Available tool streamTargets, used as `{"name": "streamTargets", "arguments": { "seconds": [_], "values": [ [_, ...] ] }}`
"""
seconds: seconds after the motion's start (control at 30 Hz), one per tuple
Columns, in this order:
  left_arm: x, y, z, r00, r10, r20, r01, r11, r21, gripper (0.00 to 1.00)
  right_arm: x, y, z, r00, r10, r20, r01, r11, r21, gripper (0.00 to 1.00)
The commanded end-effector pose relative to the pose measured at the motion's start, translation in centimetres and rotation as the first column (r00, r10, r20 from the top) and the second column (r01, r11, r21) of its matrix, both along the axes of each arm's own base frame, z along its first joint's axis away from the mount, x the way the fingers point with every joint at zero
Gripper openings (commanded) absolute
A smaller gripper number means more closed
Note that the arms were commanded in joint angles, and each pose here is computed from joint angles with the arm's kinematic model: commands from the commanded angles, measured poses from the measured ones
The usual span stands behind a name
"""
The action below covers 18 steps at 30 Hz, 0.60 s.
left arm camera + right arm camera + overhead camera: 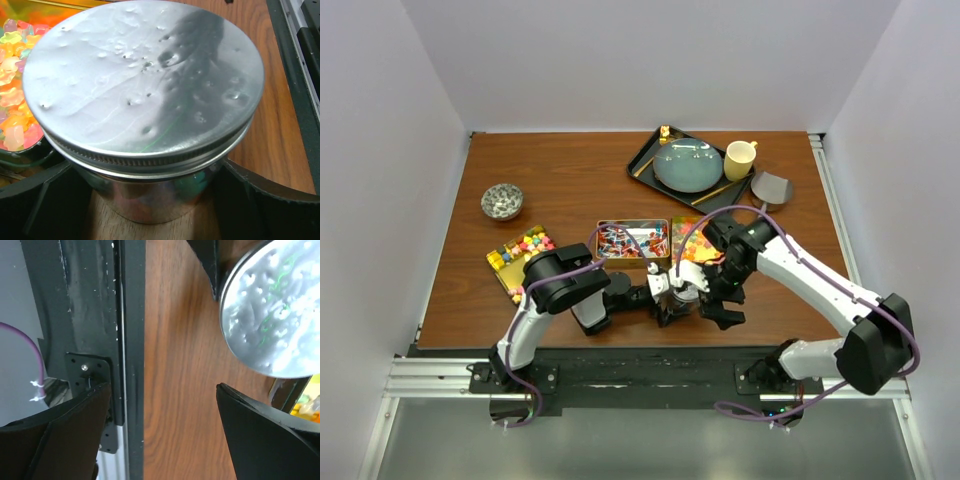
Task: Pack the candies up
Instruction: Screw the bottle lid onto the packing bottle.
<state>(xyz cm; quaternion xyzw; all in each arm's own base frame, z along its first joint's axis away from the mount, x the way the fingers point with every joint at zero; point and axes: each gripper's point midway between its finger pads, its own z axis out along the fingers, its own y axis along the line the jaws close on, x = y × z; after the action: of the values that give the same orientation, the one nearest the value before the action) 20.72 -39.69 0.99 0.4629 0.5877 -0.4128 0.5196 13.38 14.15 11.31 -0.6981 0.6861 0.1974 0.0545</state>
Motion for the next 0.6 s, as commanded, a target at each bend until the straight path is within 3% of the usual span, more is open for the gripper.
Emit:
{"name": "streamTargets", "arguments": {
  "seconds": [0.0, 0.23, 0.33, 0.57],
  "values": [
    [-0.9, 2.0, -3.8, 0.997, 0.026, -0.071, -0.020, 0.996, 0.086, 0.00, 2.3, 0.8, 1.7, 0.995, -0.093, 0.022, 0.092, 0.995, 0.043, 0.90],
    [-1.6, 1.8, -3.7, 0.999, -0.001, -0.054, 0.006, 0.996, 0.087, 0.00, 7.7, 4.9, 4.0, 0.989, -0.062, 0.134, 0.038, 0.984, 0.175, 0.93],
    [-1.4, 1.9, -3.7, 0.999, 0.000, -0.037, 0.004, 0.996, 0.093, 0.00, 8.5, 6.0, 3.9, 0.988, 0.033, 0.151, -0.064, 0.978, 0.201, 0.96],
    [-1.3, 1.9, -3.6, 1.000, 0.005, -0.031, -0.002, 0.995, 0.097, 0.00, 6.7, 7.2, 2.7, 0.982, 0.180, 0.054, -0.187, 0.963, 0.192, 0.97]
  ]
}}
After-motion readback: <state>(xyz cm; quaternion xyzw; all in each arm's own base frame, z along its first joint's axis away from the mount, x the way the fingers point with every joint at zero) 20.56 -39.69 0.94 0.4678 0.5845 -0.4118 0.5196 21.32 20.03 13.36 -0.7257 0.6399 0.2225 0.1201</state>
